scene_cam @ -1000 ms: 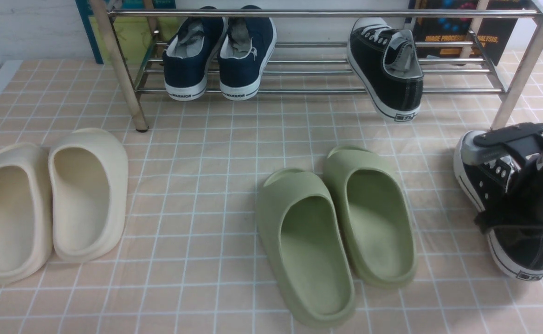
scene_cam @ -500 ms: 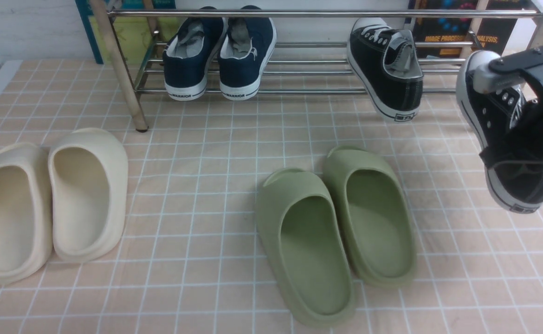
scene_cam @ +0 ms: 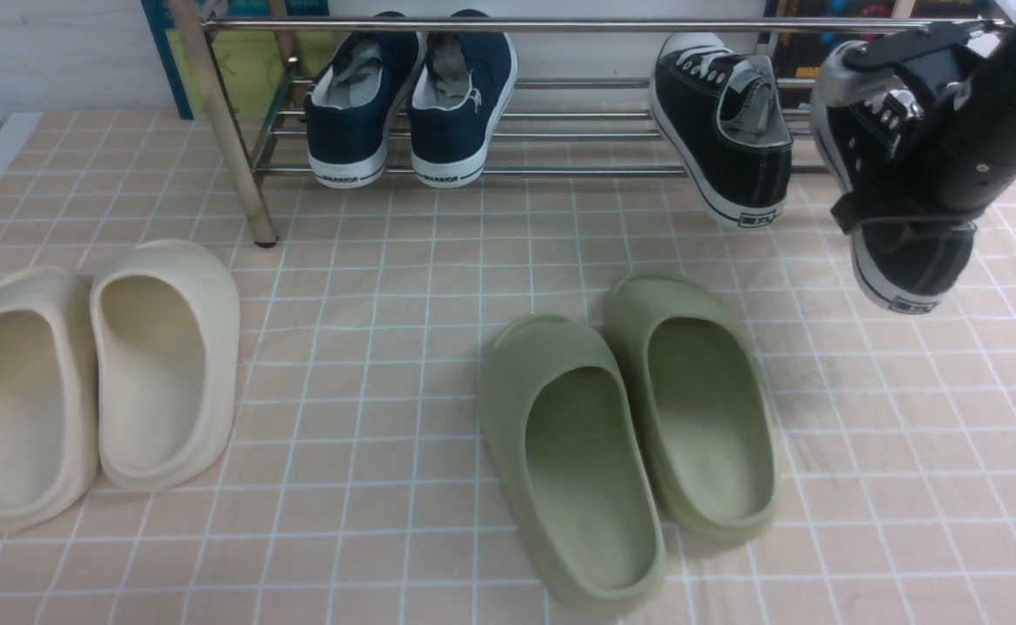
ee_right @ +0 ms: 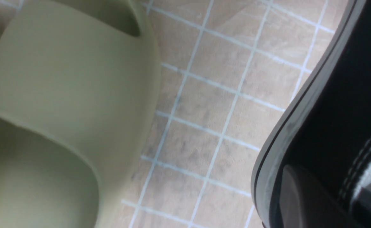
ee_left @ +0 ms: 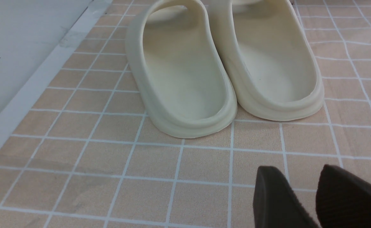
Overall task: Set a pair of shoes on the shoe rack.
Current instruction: Use the right arm to put a shoe into the shoe rack
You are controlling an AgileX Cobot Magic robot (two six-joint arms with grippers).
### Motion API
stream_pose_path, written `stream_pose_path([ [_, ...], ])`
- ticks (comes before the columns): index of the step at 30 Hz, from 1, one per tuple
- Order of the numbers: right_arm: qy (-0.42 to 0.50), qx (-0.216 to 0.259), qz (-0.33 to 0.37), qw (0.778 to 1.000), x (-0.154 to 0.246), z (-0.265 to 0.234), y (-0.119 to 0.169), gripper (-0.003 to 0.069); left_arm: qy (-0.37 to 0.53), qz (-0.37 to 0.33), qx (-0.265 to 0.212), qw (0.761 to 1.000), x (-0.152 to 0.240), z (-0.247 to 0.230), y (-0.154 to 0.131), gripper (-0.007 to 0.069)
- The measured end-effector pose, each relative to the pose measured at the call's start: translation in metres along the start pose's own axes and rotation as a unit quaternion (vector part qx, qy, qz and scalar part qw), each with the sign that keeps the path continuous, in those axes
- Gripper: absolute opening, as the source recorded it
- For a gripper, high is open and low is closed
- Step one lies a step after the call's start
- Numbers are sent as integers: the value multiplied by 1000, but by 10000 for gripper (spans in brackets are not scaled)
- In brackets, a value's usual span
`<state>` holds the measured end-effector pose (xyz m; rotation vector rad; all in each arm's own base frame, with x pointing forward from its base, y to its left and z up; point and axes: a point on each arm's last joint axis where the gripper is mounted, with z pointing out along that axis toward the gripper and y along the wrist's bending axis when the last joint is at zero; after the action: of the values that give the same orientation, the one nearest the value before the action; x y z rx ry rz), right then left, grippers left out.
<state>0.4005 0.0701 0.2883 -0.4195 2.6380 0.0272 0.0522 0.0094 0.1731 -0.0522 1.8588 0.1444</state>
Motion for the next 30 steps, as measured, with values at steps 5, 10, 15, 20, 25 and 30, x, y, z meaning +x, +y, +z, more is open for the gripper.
stream_pose_path([
  [5, -2, 7, -8, 1000, -25, 25, -5, 5, 0, 0, 0, 1000, 0, 0, 0, 237],
  [10, -13, 26, -28, 999, -53, 50, -12, 5, 0, 0, 0, 1000, 0, 0, 0, 237],
  [15, -32, 32, -56, 997, -72, 65, -16, 5, 0, 0, 0, 1000, 0, 0, 0, 237],
  [20, -47, 40, -70, 996, -83, 75, -18, 5, 0, 0, 0, 1000, 0, 0, 0, 237],
  [25, -48, 41, -73, 995, -84, 79, -18, 9, 0, 0, 0, 1000, 0, 0, 0, 237],
  [30, -47, 41, -73, 995, -84, 78, -19, 58, 0, 1, 0, 1000, 0, 0, 0, 237],
])
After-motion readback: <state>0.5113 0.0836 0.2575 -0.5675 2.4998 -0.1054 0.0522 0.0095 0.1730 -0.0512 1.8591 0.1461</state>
